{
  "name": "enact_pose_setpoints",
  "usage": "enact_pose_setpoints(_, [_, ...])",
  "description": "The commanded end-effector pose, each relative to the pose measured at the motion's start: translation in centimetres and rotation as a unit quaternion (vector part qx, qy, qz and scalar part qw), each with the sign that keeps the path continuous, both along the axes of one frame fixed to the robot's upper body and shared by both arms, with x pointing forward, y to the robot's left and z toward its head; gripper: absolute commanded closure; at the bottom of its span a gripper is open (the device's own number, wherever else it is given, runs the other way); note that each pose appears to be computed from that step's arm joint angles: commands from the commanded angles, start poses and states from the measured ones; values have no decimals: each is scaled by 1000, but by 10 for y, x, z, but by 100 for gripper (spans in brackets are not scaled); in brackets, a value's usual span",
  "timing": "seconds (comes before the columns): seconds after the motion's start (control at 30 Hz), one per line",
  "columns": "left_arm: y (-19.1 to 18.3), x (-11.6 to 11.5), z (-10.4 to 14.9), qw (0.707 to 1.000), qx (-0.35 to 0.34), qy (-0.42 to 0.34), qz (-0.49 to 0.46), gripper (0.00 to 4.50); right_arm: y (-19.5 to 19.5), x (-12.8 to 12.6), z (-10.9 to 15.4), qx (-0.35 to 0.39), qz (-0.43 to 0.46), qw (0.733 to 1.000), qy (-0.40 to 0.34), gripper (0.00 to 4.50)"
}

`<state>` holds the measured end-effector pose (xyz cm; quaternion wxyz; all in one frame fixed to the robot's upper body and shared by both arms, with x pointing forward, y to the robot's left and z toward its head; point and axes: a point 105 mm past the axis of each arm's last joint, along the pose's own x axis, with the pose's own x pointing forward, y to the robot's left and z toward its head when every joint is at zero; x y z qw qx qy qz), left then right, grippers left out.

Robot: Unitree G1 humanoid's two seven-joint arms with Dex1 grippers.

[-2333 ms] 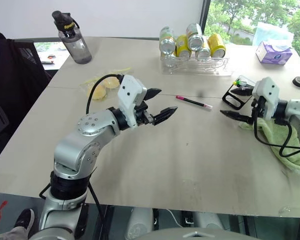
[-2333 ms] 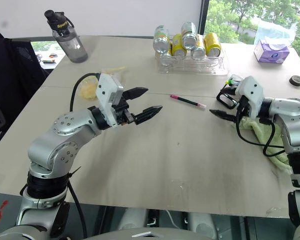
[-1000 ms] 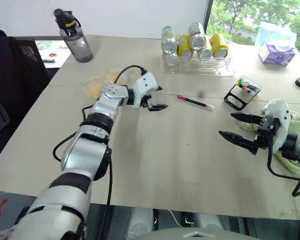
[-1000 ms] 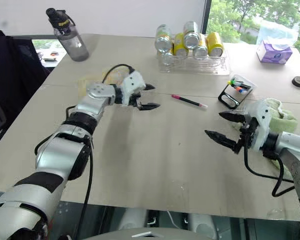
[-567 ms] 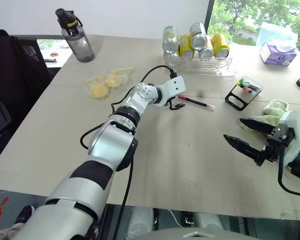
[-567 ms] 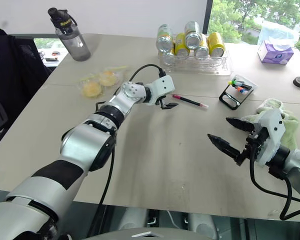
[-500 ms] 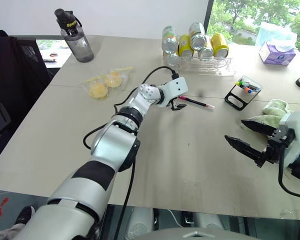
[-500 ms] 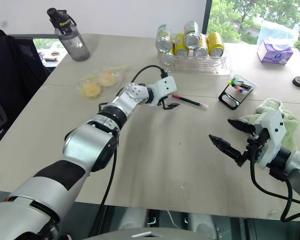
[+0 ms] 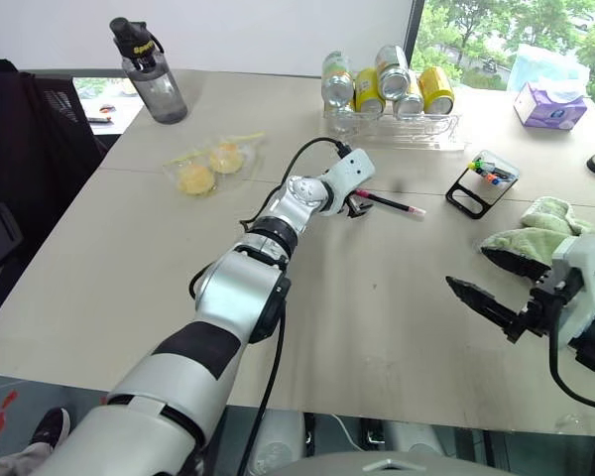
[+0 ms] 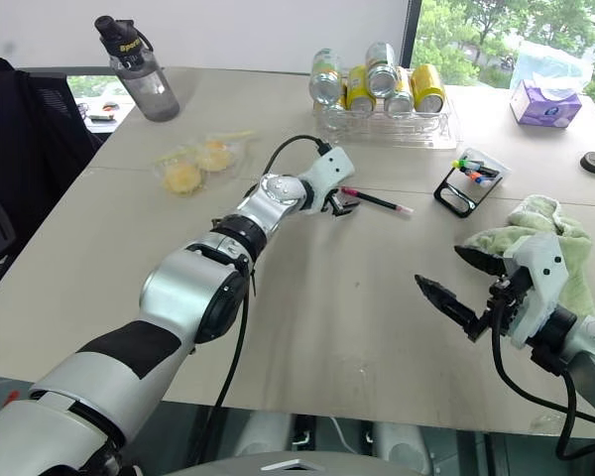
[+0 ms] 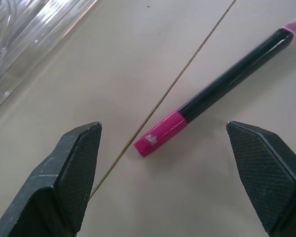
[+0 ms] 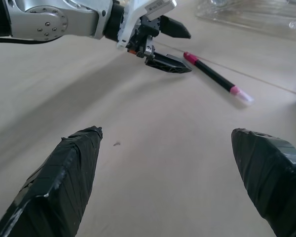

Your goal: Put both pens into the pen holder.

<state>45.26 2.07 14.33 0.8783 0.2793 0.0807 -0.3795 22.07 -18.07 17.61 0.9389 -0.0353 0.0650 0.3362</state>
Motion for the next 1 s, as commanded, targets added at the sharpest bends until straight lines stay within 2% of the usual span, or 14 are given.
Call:
enact_pose_setpoints(0.03, [-6,1,30,997,-72,-10,-22,32,-1,8,8,-14,-9,1000,-27,4])
enact_pose_setpoints(0.13, [-2,-7,45,989,-121,16,-81,32,-4,19,3,-32,-17,999,-24,4])
enact_pose_setpoints(0.23, [20,-16,50,983,-111,34,-143,32,-7,38,-1,-53,-30,997,-37,4])
enact_pose_setpoints(0.37, [73,-33,61,973,-110,52,-198,32,-4,72,-5,-64,-24,996,-52,4])
enact_pose_setpoints(0.47, [115,-65,71,966,-109,52,-228,32,4,98,-12,-71,7,996,-52,4])
enact_pose_setpoints(0.57, [150,-117,72,974,-104,48,-196,32,13,130,-21,-71,36,996,-46,4])
enact_pose_setpoints(0.67, [166,-176,67,983,-96,63,-140,32,28,161,-25,-72,72,994,-41,4])
enact_pose_setpoints(0.73, [167,-199,67,987,-96,67,-109,32,39,174,-25,-69,93,993,-39,4])
enact_pose_setpoints(0.87, [169,-223,71,992,-105,53,-39,32,63,202,-28,-71,105,991,-36,4])
enact_pose_setpoints(1.0, [170,-230,69,993,-108,51,-2,32,74,219,-36,-87,81,993,-21,4])
